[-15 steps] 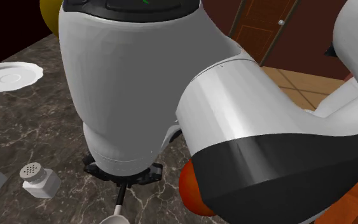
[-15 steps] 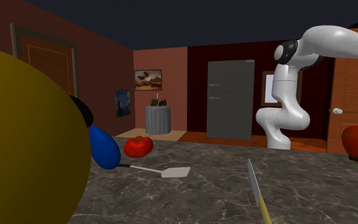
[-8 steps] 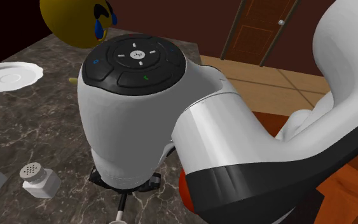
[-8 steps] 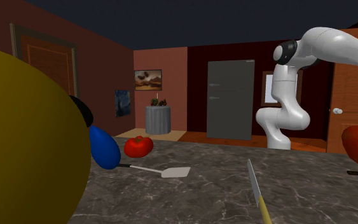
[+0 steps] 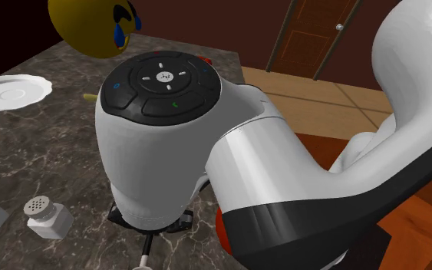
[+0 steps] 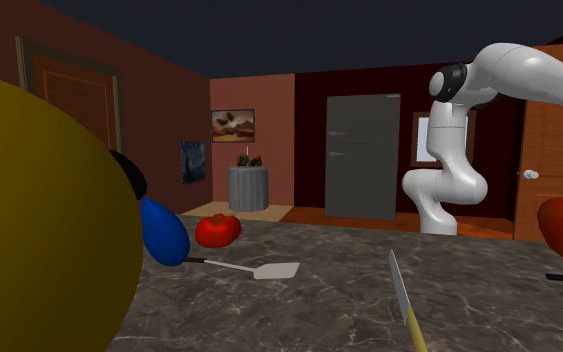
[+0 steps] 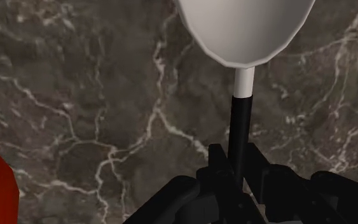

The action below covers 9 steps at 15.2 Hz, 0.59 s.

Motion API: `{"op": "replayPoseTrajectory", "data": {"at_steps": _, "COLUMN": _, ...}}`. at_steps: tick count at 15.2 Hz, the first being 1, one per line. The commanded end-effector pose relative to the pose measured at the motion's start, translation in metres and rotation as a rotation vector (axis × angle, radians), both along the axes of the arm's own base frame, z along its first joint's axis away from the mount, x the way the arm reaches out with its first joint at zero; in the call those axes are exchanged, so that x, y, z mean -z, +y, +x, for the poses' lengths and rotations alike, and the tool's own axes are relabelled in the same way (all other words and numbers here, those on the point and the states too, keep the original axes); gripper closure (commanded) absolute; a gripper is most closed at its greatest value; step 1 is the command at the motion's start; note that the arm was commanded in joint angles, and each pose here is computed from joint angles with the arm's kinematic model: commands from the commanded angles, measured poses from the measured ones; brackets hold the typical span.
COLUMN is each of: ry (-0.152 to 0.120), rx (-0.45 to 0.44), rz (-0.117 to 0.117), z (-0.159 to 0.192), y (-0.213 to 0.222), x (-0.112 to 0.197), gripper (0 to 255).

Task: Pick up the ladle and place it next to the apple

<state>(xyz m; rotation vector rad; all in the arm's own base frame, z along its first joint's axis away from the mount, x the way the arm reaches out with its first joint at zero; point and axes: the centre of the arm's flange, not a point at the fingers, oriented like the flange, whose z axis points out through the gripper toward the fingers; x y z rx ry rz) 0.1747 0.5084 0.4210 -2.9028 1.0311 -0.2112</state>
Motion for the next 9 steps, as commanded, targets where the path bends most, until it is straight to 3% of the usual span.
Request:
{"op": "replayPoseTrajectory", "data": {"at_steps": 1, "ry": 0.0, "rx": 0.0, "rz": 0.0, "z": 0.0, "y": 0.0, "x": 0.0, "gripper": 0}}
{"op": "replayPoseTrajectory", "data": {"at_steps": 6, "ry": 0.0, "rx": 0.0, "rz": 0.0, "z": 0.0, "y": 0.0, "x": 0.0, "gripper": 0}}
{"op": "replayPoseTrajectory", "data": {"at_steps": 9, "ry": 0.0, "rx": 0.0, "rz": 0.0, "z": -0.006, "y": 0.0, "x": -0.039, "gripper": 0}}
